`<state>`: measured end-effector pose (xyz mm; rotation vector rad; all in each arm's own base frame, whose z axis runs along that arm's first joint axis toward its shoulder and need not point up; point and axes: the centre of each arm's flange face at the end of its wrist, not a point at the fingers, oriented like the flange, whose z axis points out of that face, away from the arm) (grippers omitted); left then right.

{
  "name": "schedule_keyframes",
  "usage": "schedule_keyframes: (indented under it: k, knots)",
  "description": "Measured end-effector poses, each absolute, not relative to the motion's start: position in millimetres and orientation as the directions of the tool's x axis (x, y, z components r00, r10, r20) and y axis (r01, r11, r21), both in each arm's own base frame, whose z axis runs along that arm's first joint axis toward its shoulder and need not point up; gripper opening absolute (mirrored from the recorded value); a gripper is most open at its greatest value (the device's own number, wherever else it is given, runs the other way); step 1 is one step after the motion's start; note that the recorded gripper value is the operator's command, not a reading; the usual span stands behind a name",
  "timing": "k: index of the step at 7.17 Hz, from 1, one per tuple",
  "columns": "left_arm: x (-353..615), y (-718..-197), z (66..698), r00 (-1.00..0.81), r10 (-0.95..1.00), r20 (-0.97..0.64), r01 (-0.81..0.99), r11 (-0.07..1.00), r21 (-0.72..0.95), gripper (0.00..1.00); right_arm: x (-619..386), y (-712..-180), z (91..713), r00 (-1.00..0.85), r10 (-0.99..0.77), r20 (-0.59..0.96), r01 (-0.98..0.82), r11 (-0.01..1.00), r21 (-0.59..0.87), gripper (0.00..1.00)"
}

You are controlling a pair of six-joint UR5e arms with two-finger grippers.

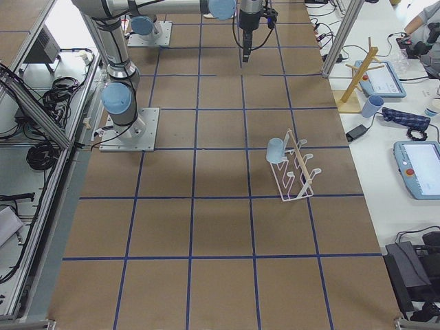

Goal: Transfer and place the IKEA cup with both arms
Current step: 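Lower the right gripper onto the light blue cup in the wire rack and grasp it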

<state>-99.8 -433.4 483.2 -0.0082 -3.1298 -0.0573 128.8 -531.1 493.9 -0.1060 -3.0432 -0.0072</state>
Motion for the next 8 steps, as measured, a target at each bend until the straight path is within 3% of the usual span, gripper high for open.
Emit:
schedule_keyframes:
  k: [4, 8]
  knots:
    - [-98.7, -431.3, 486.4, -1.0, 0.002, 0.008, 0.002, 0.999, 0.033, 1.0, 109.2, -548.3, 493.3, -0.998, 0.046, 0.051, 0.044, 0.998, -0.038, 1.0]
    - [-102.2, -429.6, 484.7, -1.0, 0.009, 0.011, 0.009, 0.999, 0.041, 1.0, -30.2, -604.1, 432.8, -0.965, -0.002, 0.263, 0.0, 1.0, 0.009, 1.0]
